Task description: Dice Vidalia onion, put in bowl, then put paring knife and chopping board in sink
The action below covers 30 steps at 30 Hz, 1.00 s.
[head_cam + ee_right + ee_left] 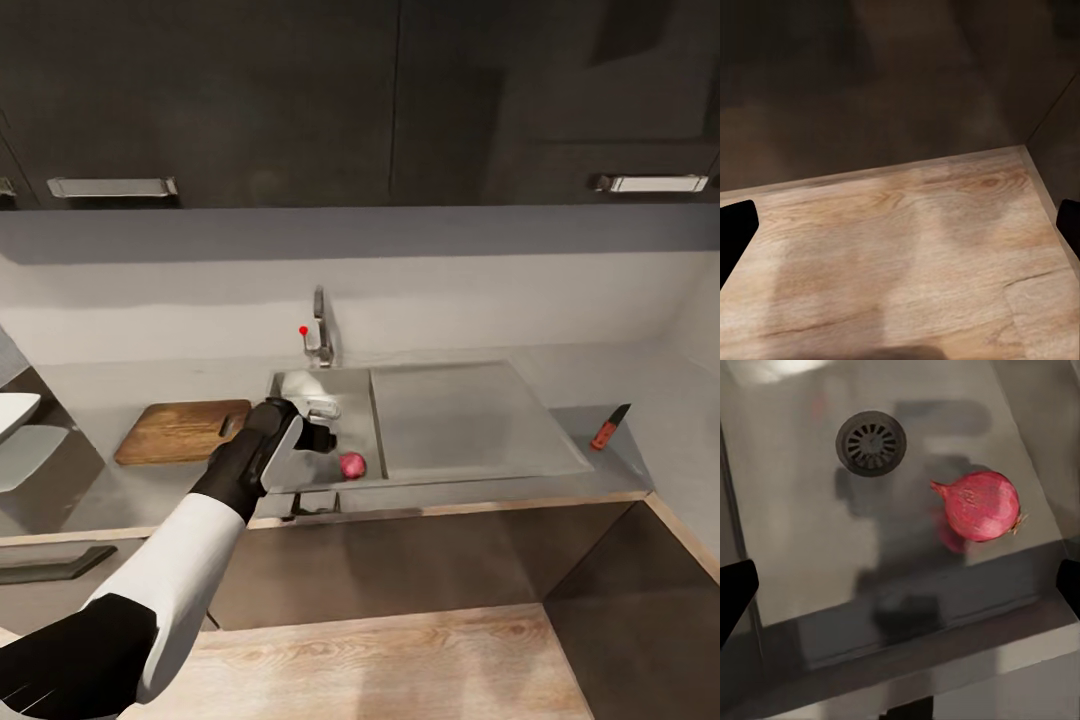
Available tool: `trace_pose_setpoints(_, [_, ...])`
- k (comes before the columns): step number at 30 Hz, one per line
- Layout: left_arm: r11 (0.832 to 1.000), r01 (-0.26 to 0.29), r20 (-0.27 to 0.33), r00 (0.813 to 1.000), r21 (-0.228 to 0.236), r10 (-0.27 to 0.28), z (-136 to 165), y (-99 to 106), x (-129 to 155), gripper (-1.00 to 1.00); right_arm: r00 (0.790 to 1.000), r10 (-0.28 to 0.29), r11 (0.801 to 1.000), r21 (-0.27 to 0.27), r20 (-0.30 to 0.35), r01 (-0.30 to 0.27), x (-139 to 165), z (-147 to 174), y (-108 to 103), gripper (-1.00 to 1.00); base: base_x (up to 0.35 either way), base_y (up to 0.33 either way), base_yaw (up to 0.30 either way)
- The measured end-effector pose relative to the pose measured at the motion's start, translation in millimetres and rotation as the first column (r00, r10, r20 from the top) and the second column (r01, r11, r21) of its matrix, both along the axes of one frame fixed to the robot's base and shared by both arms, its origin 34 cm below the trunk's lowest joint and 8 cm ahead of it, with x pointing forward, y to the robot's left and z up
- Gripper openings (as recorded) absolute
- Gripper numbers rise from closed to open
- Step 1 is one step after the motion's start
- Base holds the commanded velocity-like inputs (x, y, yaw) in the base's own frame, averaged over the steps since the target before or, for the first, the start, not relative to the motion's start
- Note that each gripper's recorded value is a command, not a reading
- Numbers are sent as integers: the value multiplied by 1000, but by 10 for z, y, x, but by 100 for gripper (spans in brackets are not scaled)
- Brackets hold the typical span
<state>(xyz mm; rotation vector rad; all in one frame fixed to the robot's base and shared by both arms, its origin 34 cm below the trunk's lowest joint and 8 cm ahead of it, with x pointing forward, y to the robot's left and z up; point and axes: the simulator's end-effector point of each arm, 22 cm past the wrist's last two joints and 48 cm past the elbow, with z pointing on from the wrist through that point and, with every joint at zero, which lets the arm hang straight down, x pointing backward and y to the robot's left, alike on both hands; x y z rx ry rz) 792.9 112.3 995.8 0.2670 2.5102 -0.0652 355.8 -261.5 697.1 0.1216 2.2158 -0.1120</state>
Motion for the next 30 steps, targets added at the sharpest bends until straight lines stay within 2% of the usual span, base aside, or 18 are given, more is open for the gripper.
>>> trace_pose_setpoints(17, [1000, -2, -24, 1000, -6, 2, -235, -26, -43, 100, 1000, 0, 1000, 0, 0, 0, 0, 0, -3, 100, 7, -3, 0])
trace_pose_setpoints(21, [999, 9, -32, 999, -36, -10, -243, -94, -61, 100, 1000, 0, 1000, 0, 0, 0, 0, 0, -2, 100, 0, 0, 0])
trace_pose_setpoints(24, [997, 29, -38, 999, -76, -32, -236, -193, -81, 100, 1000, 0, 1000, 0, 0, 0, 0, 0, -1, 100, 0, 0, 0])
trace_pose_setpoints(30, [996, 31, -38, 999, -81, -34, -236, -199, -83, 100, 1000, 0, 1000, 0, 0, 0, 0, 0, -2, 100, 0, 0, 0])
